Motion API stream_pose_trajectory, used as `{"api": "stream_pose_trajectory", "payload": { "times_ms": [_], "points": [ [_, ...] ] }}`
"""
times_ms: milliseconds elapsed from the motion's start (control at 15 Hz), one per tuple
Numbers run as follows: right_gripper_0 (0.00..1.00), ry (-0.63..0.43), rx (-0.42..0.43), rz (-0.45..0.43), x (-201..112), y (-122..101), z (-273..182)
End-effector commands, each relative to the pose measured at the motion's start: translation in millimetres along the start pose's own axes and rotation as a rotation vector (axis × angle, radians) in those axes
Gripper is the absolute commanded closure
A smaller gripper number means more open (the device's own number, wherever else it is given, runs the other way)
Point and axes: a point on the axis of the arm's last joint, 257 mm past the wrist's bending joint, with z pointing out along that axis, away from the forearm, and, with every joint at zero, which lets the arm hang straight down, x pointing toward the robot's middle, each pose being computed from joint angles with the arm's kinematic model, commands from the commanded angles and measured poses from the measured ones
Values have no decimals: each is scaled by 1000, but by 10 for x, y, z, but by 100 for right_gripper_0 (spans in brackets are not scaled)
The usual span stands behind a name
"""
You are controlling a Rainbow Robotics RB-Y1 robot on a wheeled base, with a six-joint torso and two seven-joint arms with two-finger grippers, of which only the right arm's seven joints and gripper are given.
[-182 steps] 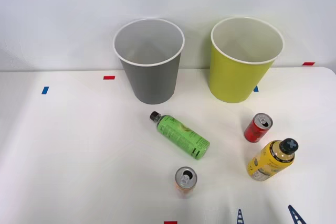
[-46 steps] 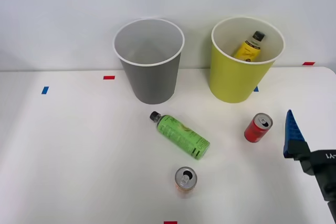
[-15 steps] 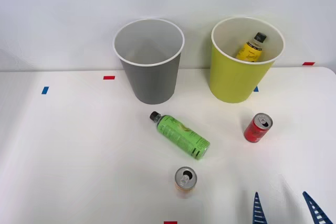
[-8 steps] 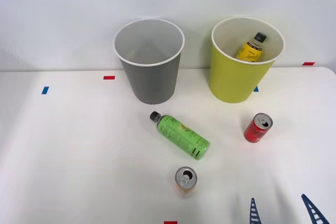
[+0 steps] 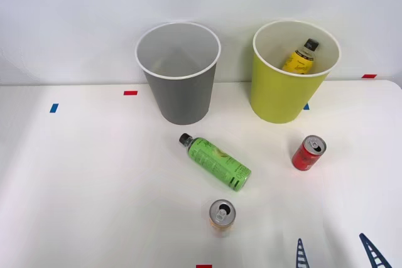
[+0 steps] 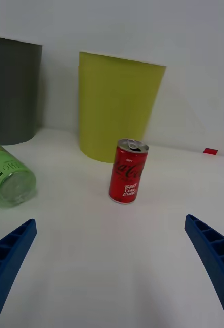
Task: Put cans in the gray bin, plastic bottles in the light green bin
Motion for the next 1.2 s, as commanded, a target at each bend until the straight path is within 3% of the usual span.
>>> {"api": "stream_pose_trajectory", "payload": {
  "times_ms": [67,1200],
  "points": [
    [0,-3,-3,-27,-4,-16,5],
    [0,-3,-3,-27,-4,-16,5]
  ]
}}
